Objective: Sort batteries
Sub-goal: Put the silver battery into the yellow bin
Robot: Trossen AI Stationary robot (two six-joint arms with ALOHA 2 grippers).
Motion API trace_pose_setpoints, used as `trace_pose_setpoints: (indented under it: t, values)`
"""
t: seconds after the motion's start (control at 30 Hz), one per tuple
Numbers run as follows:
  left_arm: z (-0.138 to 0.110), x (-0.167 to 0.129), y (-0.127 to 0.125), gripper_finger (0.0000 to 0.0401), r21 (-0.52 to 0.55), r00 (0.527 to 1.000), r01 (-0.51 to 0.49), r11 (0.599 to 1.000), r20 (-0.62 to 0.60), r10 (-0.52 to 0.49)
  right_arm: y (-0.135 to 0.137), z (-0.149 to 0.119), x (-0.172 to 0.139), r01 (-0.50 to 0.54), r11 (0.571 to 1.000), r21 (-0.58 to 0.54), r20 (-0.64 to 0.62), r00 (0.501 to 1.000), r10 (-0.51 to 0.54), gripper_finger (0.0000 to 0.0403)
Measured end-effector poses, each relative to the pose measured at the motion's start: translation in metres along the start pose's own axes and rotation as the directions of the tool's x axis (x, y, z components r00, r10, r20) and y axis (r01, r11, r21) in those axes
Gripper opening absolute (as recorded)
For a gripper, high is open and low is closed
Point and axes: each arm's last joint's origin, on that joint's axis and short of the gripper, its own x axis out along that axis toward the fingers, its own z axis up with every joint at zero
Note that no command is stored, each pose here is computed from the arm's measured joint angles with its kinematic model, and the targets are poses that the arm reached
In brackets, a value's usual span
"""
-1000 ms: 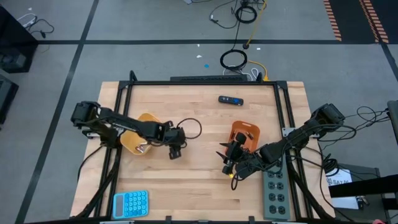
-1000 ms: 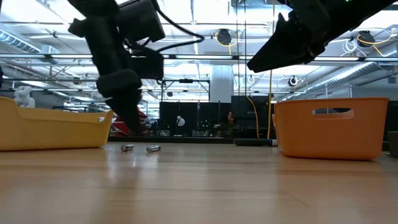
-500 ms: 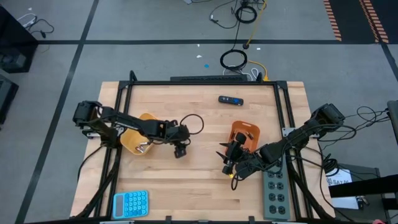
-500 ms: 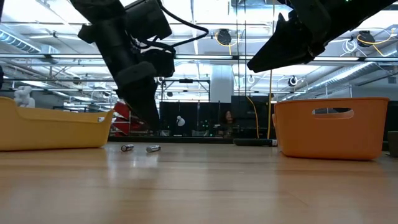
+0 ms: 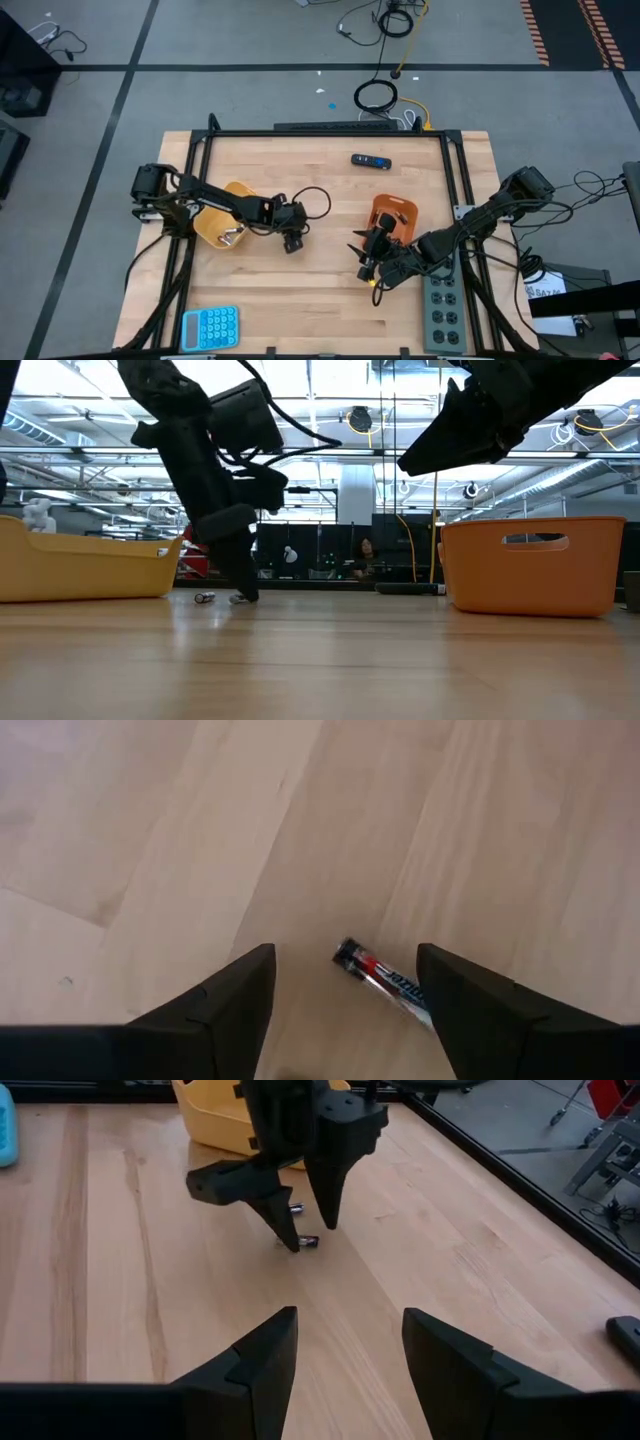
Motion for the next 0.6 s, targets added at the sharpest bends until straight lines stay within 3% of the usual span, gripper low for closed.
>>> trace_pose_setpoints:
  t: [0.17,0.4,0.6]
  values:
    - [-0.0022,0.0040,-0.0011,0.0194,0.055,0.999,0.039,0.998,-0.032,-0.037,0.0000,-0.0001,-0.0001,0.000,1.000,-0.001,-0.001,1.000,0.000,0.0173]
    - [-0.0045,0.0083,-0.0040,0.0025,0.101,0.996,0.074,0.992,-0.062,-0.068,0.0000,-0.0004,-0.0002,0.000,1.000,0.009,-0.002,1.000,0.000,0.0173]
    - [-0.0046,0.0069,-0.0041,0.0023,0.120,0.995,0.079,0.990,-0.063,-0.072,-0.0001,-0.0005,-0.0002,0.001,1.000,0.014,-0.004,1.000,-0.001,0.0173]
